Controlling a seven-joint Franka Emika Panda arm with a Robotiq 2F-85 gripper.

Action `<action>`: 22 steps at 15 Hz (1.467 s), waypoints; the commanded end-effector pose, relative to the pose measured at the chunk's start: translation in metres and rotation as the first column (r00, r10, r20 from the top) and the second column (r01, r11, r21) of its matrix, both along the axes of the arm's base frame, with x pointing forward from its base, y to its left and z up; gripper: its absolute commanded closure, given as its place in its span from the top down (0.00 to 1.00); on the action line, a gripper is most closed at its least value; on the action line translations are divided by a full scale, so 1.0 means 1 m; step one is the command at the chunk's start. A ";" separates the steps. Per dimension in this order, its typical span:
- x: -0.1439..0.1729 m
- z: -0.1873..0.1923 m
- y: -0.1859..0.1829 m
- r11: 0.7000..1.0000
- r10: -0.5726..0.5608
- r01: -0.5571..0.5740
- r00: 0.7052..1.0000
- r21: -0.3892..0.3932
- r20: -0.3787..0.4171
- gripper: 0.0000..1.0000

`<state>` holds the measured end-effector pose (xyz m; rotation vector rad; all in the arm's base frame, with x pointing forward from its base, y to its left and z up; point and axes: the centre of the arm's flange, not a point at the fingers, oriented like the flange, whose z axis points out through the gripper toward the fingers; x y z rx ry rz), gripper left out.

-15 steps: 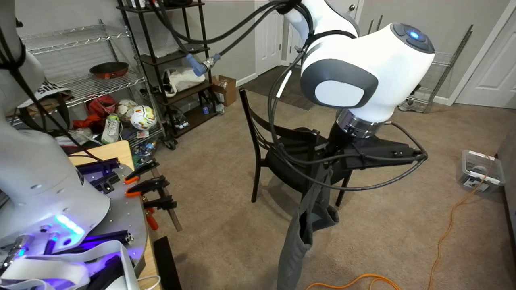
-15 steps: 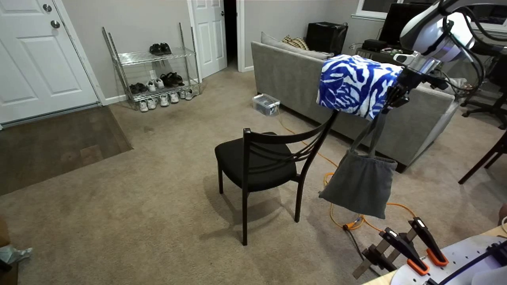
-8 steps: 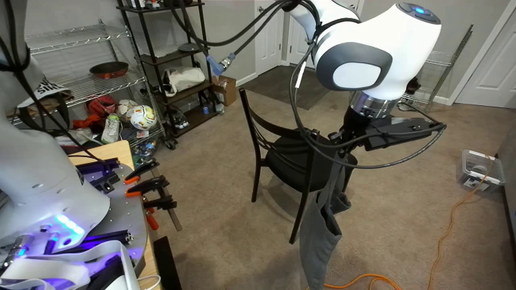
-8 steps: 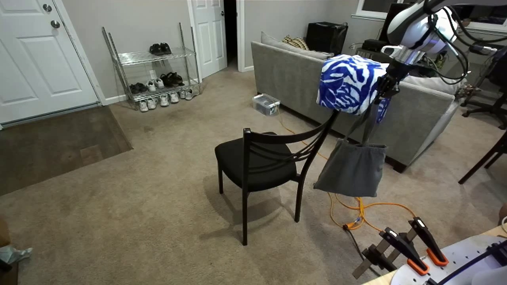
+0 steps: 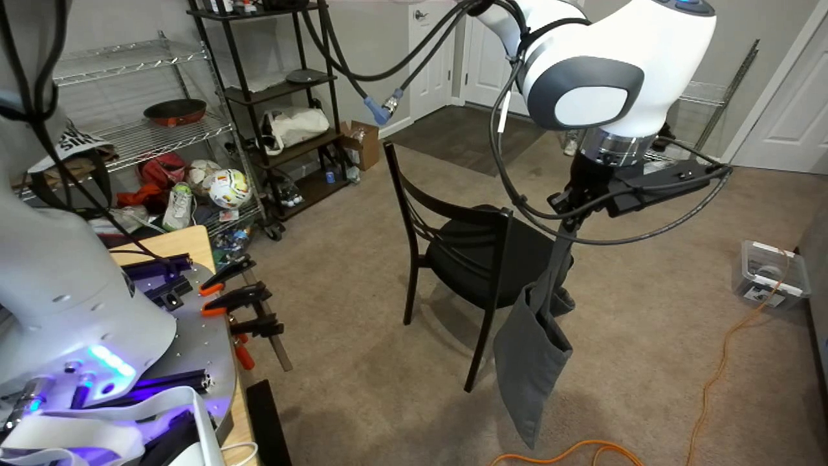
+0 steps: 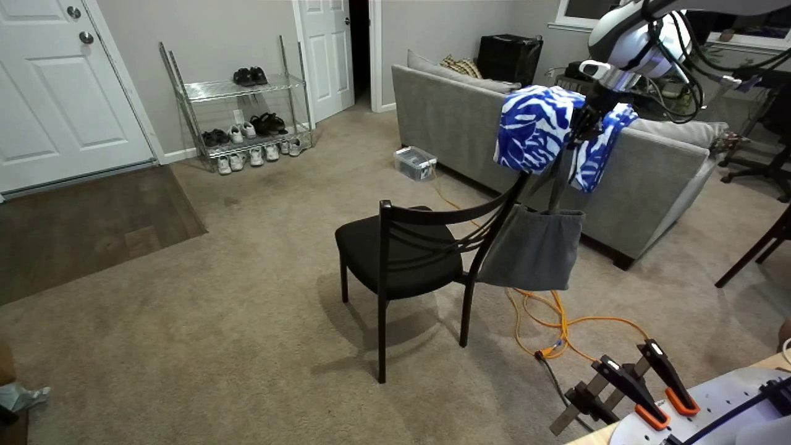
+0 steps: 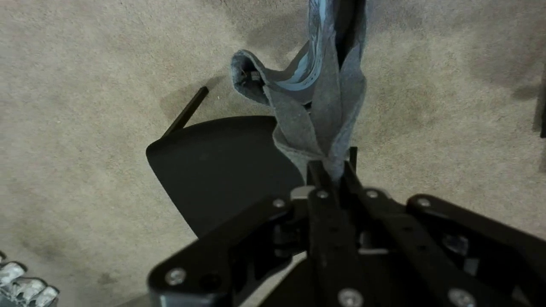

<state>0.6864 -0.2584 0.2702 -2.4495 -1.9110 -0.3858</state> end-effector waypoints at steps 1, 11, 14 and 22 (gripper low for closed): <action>0.024 0.011 0.008 1.000 -0.007 0.007 0.999 -0.009 0.053 0.02; 0.040 0.024 0.085 0.993 0.117 -0.118 0.988 0.006 0.097 0.02; 0.034 0.026 0.109 0.985 0.166 -0.168 0.983 0.024 0.084 0.02; -0.002 0.036 0.099 0.980 0.192 -0.194 0.980 0.035 0.058 0.02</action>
